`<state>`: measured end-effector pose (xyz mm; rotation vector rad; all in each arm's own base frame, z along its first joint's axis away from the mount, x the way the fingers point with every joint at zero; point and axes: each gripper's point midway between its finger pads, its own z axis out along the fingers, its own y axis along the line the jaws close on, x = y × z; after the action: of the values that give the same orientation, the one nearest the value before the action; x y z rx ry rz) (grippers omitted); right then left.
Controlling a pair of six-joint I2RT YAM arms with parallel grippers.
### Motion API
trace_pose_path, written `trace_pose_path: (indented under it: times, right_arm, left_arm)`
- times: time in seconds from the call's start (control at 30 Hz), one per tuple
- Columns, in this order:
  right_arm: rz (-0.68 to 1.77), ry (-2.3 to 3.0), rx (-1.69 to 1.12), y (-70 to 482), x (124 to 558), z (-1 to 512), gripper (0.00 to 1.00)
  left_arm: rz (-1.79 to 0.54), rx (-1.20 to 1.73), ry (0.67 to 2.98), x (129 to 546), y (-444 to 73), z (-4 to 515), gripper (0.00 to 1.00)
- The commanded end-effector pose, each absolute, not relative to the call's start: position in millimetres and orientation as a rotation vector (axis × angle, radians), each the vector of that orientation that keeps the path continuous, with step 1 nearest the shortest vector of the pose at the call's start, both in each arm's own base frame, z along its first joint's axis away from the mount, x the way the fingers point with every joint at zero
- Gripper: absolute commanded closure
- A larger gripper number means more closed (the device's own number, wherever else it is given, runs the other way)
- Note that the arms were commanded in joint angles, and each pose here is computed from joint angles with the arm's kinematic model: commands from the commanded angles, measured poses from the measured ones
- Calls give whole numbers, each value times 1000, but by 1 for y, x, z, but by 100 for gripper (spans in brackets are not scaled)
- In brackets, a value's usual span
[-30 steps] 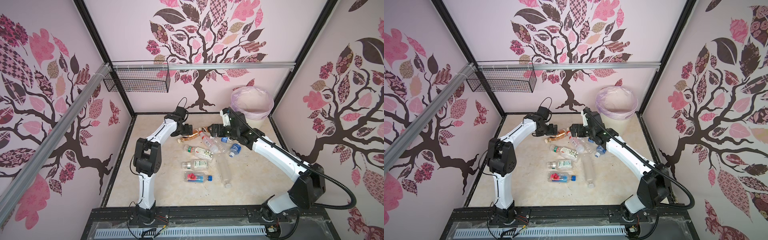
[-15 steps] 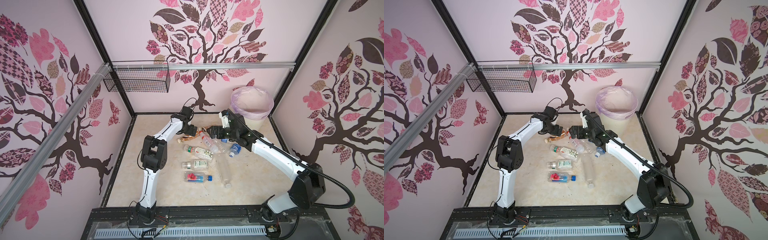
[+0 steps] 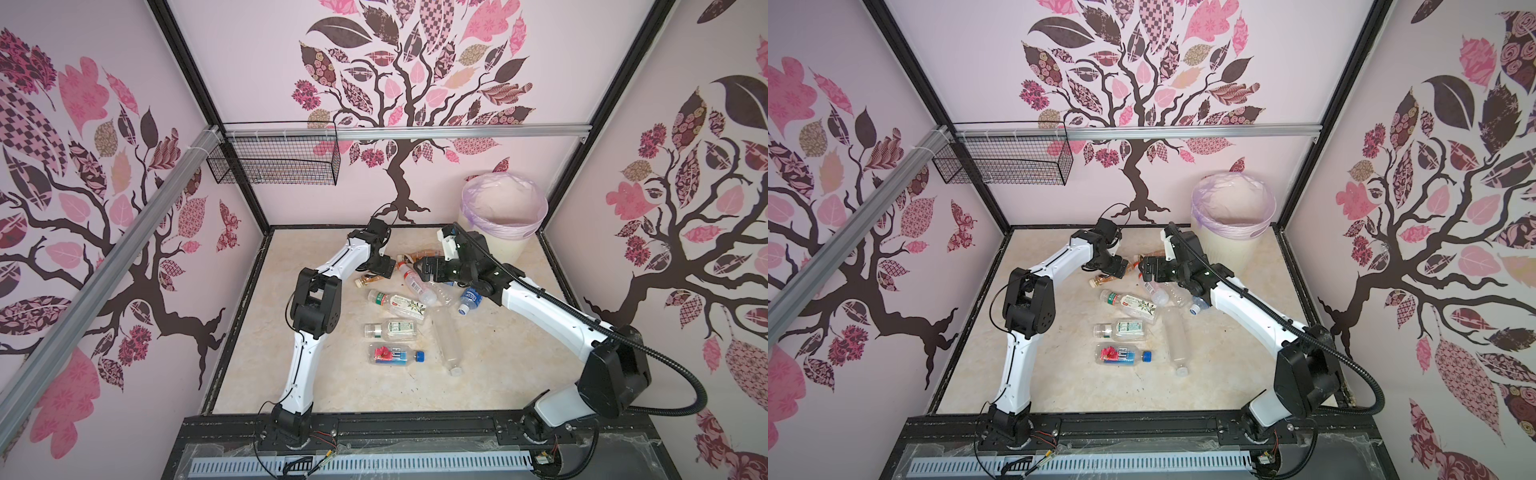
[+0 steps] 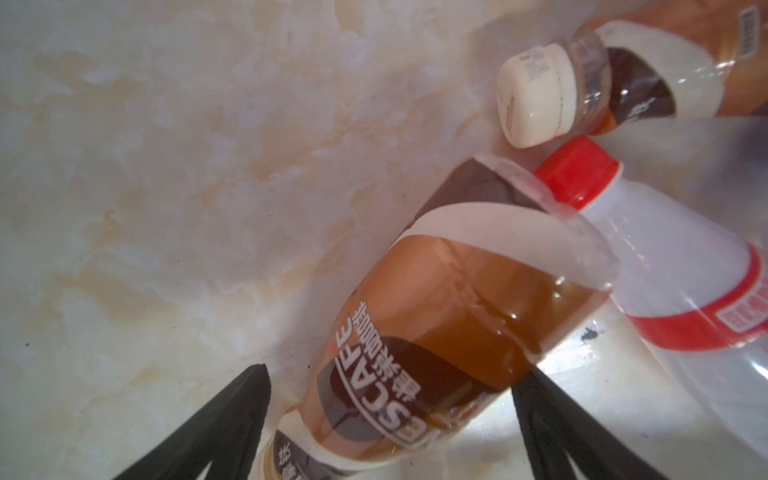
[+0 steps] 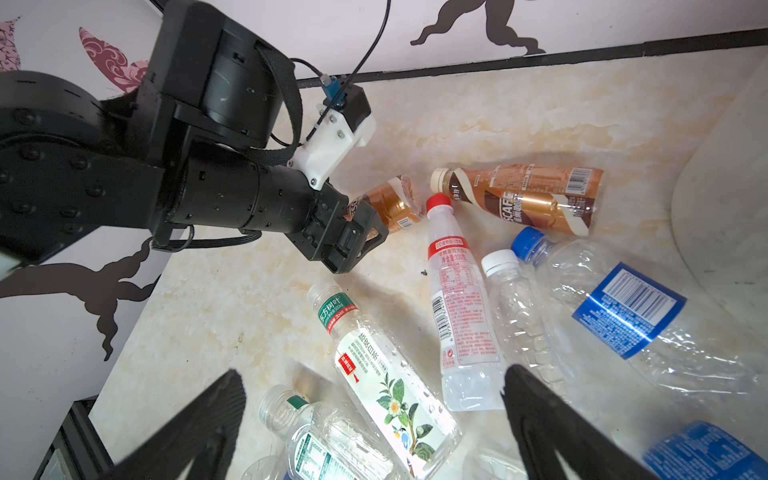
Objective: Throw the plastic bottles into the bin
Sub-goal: 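Close the left gripper around the Nescafe coffee bottle's body, then lift the coffee bottle upright with the left gripper while the right gripper approaches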
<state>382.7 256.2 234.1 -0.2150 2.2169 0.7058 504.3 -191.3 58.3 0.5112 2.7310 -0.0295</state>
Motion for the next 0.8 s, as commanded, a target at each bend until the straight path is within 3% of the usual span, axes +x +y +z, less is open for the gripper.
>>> trace_pose_path:
  times: [0.0,0.77]
  right_arm:
    - [720,2165,-205,252,379,254,1]
    - [731,2169,-182,250,376,246,1]
  left_arm:
    - [-37,513,2727,510,-192,60,7]
    - [-79,400,2778,494,-164,46,33]
